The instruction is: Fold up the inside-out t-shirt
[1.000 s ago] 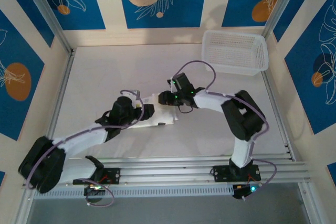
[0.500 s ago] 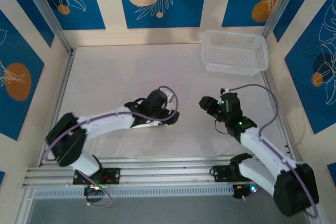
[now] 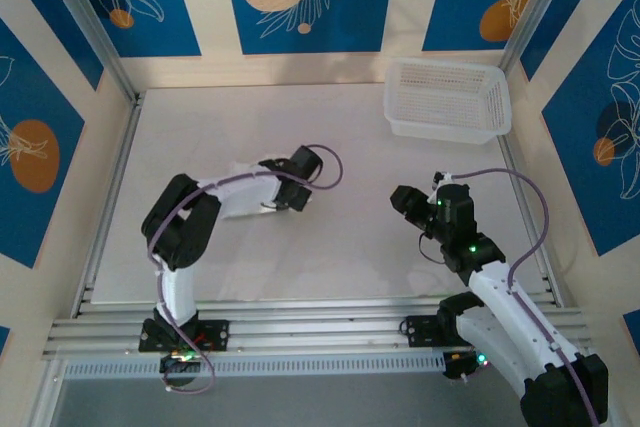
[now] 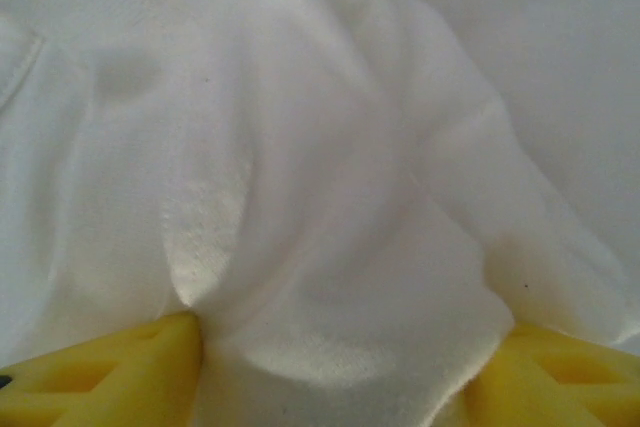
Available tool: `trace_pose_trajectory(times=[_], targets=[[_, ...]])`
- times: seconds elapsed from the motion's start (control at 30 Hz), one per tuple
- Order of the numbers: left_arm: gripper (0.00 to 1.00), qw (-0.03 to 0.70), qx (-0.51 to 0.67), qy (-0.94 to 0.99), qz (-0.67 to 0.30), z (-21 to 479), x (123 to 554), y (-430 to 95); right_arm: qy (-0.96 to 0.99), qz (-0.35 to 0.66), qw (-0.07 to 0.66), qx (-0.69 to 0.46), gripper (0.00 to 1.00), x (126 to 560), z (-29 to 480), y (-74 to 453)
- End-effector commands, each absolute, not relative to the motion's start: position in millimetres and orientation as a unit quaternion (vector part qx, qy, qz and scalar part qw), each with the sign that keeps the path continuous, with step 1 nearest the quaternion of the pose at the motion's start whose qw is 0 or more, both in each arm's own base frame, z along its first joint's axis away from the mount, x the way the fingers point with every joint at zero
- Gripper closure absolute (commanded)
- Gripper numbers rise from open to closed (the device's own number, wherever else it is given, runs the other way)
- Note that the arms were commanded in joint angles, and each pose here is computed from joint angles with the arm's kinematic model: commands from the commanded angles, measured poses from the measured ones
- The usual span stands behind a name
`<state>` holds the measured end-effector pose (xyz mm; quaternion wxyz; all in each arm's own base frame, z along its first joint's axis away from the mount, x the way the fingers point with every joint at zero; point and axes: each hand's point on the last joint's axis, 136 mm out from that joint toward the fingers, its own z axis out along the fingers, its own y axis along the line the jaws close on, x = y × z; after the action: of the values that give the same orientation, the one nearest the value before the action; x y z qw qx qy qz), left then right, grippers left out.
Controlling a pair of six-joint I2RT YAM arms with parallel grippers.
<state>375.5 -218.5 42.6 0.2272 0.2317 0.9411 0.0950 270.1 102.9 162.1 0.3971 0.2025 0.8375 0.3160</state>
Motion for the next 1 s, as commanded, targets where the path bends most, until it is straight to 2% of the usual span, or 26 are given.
trace_pose_trajectory(times=[0.0,0.13,0.17,0.2,0.27,0.5,0.57,0.7,0.77,0.9,0.97], targets=[[0.32,0.149,0.27,0.936,0.17,24.9,388.7,-154.7,0.822,0.33,0.424,0.188,0.48,272.1,189.9,103.5],[0.3,0.127,0.248,0.951,0.135,8.0,416.2,-117.8,0.809,0.334,0.446,0.185,0.48,272.0,203.0,99.8],[0.33,0.126,0.241,0.954,0.128,5.4,423.9,-108.4,0.809,0.332,0.449,0.185,0.47,271.8,204.7,98.0],[0.4,0.129,0.235,0.955,0.123,4.7,431.6,-101.2,0.809,0.329,0.45,0.186,0.47,271.4,205.2,96.8],[0.33,0.138,0.228,0.958,0.109,6.8,449.9,-86.5,0.809,0.326,0.454,0.185,0.47,271.4,207.3,94.4],[0.29,0.148,0.187,0.967,0.091,24.3,505.3,-32.2,0.803,0.315,0.474,0.178,0.45,278.5,223.5,86.0],[0.27,0.157,0.148,0.975,0.05,37.7,507.6,-22.6,0.803,0.312,0.478,0.174,0.45,281.6,229.3,84.6],[0.22,0.248,0.067,0.966,-0.02,91.1,506.0,-29.9,0.805,0.321,0.467,0.176,0.45,289.1,229.6,89.0],[0.19,0.288,-0.011,0.957,-0.043,116.4,496.5,-29.8,0.807,0.332,0.454,0.181,0.45,292.6,224.8,93.2],[0.19,0.327,-0.158,0.926,-0.104,129.3,469.2,-30.2,0.805,0.348,0.439,0.193,0.46,295.9,213.7,98.0],[0.22,0.33,-0.243,0.906,-0.11,126.1,454.9,-19.9,0.802,0.354,0.44,0.195,0.46,294.8,212.6,98.5]])
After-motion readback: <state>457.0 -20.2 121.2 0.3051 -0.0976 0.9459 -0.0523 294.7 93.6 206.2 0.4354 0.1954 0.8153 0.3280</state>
